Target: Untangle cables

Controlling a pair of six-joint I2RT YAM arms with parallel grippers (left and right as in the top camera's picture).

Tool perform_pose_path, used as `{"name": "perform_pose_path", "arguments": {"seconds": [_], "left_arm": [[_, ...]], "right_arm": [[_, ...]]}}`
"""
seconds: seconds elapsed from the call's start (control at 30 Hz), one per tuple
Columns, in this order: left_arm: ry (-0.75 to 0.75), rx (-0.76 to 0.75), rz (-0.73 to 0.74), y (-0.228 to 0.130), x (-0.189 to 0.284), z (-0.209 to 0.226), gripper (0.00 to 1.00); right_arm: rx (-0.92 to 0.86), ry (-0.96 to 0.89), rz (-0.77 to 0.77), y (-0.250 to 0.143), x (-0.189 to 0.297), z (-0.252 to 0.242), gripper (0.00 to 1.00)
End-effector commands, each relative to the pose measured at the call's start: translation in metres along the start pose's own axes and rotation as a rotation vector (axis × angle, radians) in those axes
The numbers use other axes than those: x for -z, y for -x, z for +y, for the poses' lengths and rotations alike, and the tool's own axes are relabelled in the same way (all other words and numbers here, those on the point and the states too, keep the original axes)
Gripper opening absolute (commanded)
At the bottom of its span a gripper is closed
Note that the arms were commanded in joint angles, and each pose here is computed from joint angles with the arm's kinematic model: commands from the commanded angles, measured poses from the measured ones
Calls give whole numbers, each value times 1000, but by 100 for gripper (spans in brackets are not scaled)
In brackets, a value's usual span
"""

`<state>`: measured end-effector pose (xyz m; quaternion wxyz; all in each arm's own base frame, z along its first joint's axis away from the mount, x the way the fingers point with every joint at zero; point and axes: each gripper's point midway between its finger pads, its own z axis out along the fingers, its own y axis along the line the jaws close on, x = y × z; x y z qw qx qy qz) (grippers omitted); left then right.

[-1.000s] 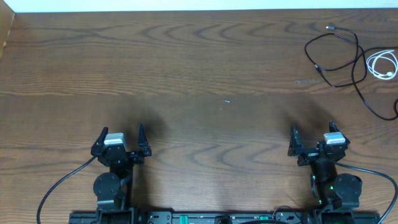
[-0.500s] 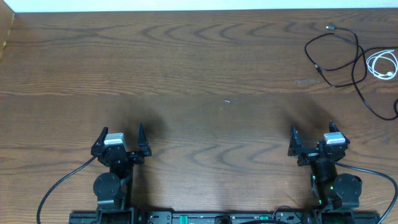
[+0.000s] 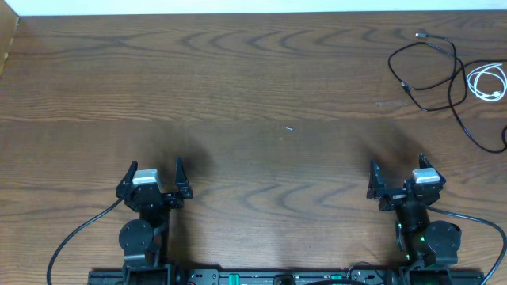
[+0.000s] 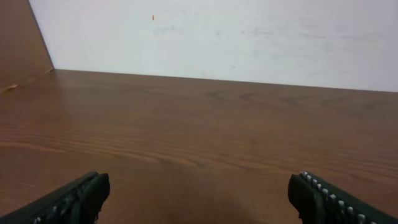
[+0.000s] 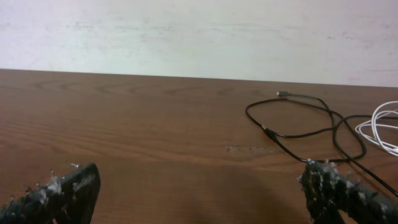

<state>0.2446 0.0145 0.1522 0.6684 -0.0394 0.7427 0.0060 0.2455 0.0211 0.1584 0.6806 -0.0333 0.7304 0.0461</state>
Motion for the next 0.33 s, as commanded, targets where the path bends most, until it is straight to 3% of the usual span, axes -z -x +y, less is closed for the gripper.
{"name": "perform_pose_path", "arguments": {"seconds": [0.0, 0.3], "left_arm": [[40, 7, 55, -17, -1, 7, 97], [40, 8, 55, -17, -1, 7, 97]], "right_arm": [[-13, 1, 2, -1, 0, 1, 99], [-13, 1, 1, -1, 0, 1, 99]]}}
